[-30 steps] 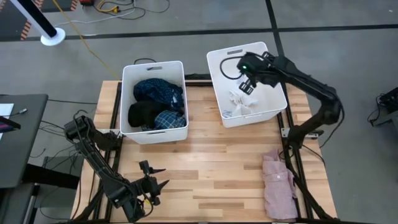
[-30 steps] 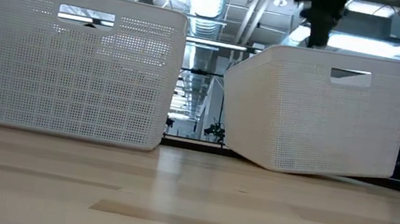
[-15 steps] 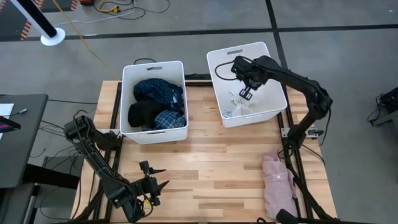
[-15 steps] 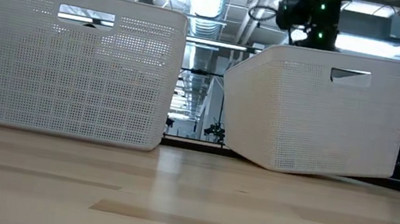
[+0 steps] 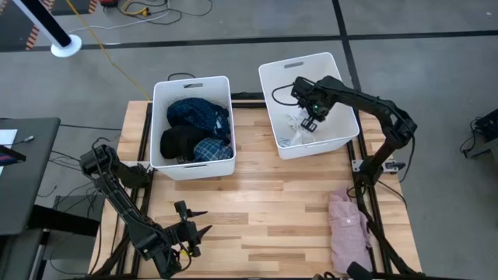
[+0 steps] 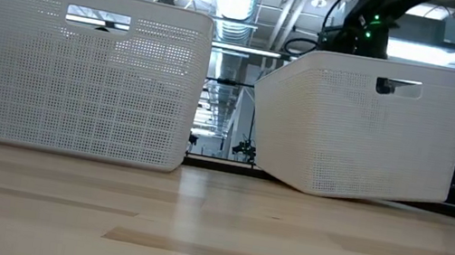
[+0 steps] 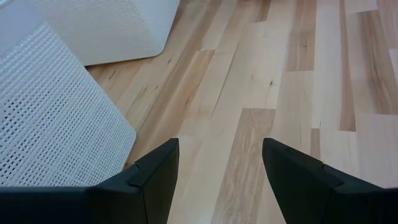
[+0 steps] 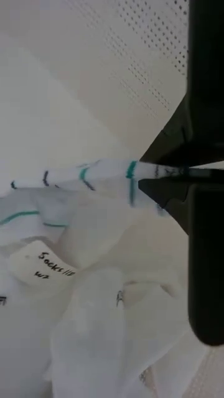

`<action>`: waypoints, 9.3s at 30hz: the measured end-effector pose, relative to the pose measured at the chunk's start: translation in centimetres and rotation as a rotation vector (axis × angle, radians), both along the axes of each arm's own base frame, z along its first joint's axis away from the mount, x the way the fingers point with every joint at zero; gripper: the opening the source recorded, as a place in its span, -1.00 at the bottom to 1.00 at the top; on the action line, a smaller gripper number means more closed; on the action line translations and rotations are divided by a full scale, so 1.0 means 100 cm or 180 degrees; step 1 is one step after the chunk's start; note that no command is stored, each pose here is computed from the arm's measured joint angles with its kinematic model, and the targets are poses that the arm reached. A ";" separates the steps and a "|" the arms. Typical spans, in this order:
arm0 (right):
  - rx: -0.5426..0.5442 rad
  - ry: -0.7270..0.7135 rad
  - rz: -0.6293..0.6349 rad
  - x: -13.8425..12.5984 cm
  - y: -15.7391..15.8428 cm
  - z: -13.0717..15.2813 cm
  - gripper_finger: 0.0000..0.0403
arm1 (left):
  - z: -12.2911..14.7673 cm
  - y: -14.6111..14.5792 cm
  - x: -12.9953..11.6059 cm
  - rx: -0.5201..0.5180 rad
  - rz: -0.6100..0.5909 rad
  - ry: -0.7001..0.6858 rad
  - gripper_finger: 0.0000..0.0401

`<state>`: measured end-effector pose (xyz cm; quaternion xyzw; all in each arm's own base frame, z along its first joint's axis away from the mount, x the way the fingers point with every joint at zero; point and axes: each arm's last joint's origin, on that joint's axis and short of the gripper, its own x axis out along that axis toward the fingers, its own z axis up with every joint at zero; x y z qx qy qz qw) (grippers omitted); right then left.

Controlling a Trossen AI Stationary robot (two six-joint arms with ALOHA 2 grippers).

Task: Sort clothes
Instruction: Put the striped sock into the right bin, then put the pink polo shirt into the left bin

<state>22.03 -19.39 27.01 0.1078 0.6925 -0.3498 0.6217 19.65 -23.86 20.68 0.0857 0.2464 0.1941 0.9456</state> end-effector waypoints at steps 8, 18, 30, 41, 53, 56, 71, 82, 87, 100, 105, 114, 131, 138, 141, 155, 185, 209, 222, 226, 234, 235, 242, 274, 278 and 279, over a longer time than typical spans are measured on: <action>0.0008 0.0009 -0.0023 -0.001 0.000 -0.002 -0.68 | 0.000 -0.001 0.000 -0.0026 0.0002 -0.0022 0.12; -0.0176 -0.0222 0.0048 0.000 0.008 0.012 -0.57 | 0.000 -0.001 0.001 -0.0026 0.0002 -0.0025 0.12; -0.0690 -0.1018 0.0310 -0.010 0.047 0.065 -0.13 | 0.001 -0.001 0.001 -0.0008 -0.0006 -0.0020 0.12; -0.0842 -0.1748 0.0649 -0.024 0.109 0.102 0.07 | 0.001 -0.001 0.001 0.0012 0.0000 -0.0041 0.12; -0.0601 -0.2372 0.1129 -0.032 0.171 0.120 0.07 | 0.001 0.000 0.001 0.0091 -0.0015 -0.0049 0.12; -0.0493 -0.2417 0.1268 -0.031 0.185 0.120 0.07 | 0.001 0.001 0.002 0.0106 -0.0001 -0.0052 0.12; 0.0027 -0.2625 0.1672 -0.036 0.242 0.118 0.06 | 0.001 0.002 0.004 0.0132 0.0016 -0.0052 0.12; 0.0426 -0.2745 0.1784 -0.049 0.276 0.118 0.06 | 0.002 0.003 0.005 0.0142 0.0035 -0.0066 0.12; 0.0574 -0.2694 0.1778 -0.055 0.289 0.111 0.06 | 0.002 0.004 0.006 0.0144 0.0050 -0.0068 0.12; 0.0856 -0.2497 0.1413 -0.068 0.312 0.082 0.06 | 0.002 0.011 0.014 0.0305 0.0093 -0.0020 0.12; 0.1004 -0.2473 0.1281 -0.076 0.323 0.076 0.06 | 0.002 0.017 0.020 0.0396 0.0145 0.0032 0.12; 0.1182 -0.2307 0.0982 -0.093 0.343 0.058 0.06 | 0.003 0.030 0.036 0.0560 0.0234 0.0099 0.12; 0.1156 -0.1330 0.0107 -0.111 0.415 0.002 0.06 | 0.013 0.034 0.076 0.0627 -0.0421 0.0327 0.12; 0.0997 -0.1238 -0.0205 -0.124 0.434 -0.016 0.06 | 0.019 0.039 0.099 0.0307 -0.1050 0.0300 0.12; 0.0891 -0.1222 -0.0372 -0.130 0.437 -0.020 0.06 | 0.020 0.040 0.105 0.0222 -0.1252 0.0263 0.12; 0.0203 -0.1059 -0.0513 -0.118 0.421 -0.029 0.06 | 0.006 0.041 0.120 -0.0082 -0.1510 0.0296 0.12; 0.0442 -0.1280 -0.0614 -0.114 0.391 -0.126 0.42 | -0.004 0.042 0.125 -0.0034 -0.1495 0.0355 0.12; 0.0618 -0.2155 0.0349 -0.052 0.383 -0.128 -0.86 | -0.005 0.042 0.124 -0.0131 -0.1440 0.0374 0.12; 0.0464 -0.2970 0.1137 -0.011 0.381 -0.115 -0.87 | -0.008 0.039 0.117 -0.0100 -0.1203 0.0414 0.12; 0.0436 -0.3145 0.1356 -0.002 0.381 -0.110 -0.87 | -0.009 0.040 0.117 -0.0118 -0.1046 0.0392 0.12; 0.0300 -0.3471 0.1634 0.005 0.385 -0.100 -0.88 | -0.008 0.037 0.115 -0.0401 -0.0905 0.0267 0.12; 0.0269 -0.3494 0.1666 0.006 0.386 -0.099 -0.88 | -0.007 0.035 0.115 -0.0422 -0.0911 0.0239 0.12; 0.0158 -0.3674 0.1891 0.010 0.388 -0.092 -0.88 | 0.000 0.031 0.119 -0.0548 -0.0945 -0.0021 0.12; -0.1041 -0.3738 0.2931 0.046 0.413 0.034 -0.94 | 0.037 0.014 0.103 -0.0404 -0.1262 -0.0557 0.12; -0.0949 -0.3737 0.2657 0.051 0.405 0.052 -0.94 | 0.051 0.007 0.091 -0.0465 -0.1381 -0.0659 0.12; -0.0907 -0.3725 0.2597 0.052 0.403 0.056 -0.93 | 0.052 0.005 0.088 -0.0477 -0.1408 -0.0672 0.12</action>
